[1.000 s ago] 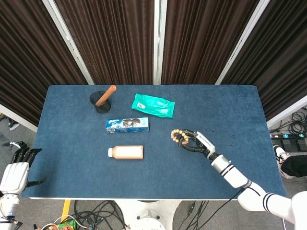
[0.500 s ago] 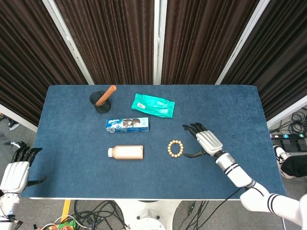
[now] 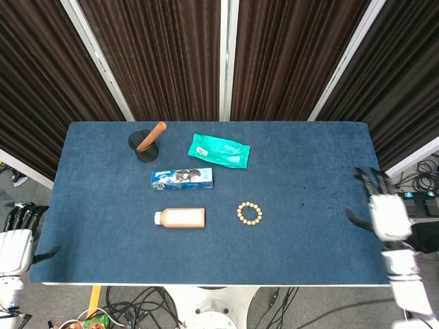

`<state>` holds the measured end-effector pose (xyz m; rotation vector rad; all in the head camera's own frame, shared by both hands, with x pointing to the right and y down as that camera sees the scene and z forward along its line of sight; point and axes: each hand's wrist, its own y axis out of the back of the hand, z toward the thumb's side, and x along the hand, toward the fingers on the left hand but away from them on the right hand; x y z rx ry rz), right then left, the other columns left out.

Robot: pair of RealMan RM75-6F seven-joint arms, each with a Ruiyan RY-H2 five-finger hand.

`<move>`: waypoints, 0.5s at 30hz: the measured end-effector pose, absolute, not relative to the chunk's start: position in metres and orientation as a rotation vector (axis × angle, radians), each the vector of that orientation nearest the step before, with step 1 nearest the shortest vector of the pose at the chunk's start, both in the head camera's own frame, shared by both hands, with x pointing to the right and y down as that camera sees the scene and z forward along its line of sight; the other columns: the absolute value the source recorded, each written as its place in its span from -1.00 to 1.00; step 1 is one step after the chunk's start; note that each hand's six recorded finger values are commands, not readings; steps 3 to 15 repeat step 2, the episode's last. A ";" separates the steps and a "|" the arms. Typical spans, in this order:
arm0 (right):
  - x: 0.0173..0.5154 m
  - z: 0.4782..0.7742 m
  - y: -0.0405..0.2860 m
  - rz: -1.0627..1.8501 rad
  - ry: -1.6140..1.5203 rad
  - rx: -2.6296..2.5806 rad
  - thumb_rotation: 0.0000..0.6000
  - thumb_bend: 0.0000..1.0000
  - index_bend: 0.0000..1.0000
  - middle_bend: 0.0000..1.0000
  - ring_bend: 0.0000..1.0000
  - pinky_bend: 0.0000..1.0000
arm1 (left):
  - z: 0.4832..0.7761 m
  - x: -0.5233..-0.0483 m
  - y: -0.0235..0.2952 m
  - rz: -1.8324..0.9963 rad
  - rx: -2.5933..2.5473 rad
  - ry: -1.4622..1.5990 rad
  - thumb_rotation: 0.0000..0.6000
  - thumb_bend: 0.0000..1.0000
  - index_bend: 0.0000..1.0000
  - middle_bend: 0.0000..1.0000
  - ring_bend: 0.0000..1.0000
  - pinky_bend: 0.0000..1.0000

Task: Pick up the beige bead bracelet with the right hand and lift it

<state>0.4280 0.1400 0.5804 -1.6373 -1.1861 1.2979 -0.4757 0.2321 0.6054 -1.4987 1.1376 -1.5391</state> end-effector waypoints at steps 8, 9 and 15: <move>0.441 0.567 0.151 1.322 -1.217 -1.629 1.00 -0.65 -0.94 -0.59 -0.95 -0.95 | 0.604 -0.475 0.232 -1.537 -1.492 1.145 1.00 -1.00 -0.67 -0.68 -0.89 -1.00; 0.441 0.567 0.151 1.322 -1.217 -1.629 1.00 -0.65 -0.94 -0.59 -0.95 -0.95 | 0.604 -0.475 0.232 -1.537 -1.492 1.145 1.00 -1.00 -0.67 -0.68 -0.89 -1.00; 0.441 0.567 0.151 1.322 -1.217 -1.629 1.00 -0.65 -0.94 -0.59 -0.95 -0.95 | 0.604 -0.475 0.232 -1.537 -1.492 1.145 1.00 -1.00 -0.67 -0.68 -0.89 -1.00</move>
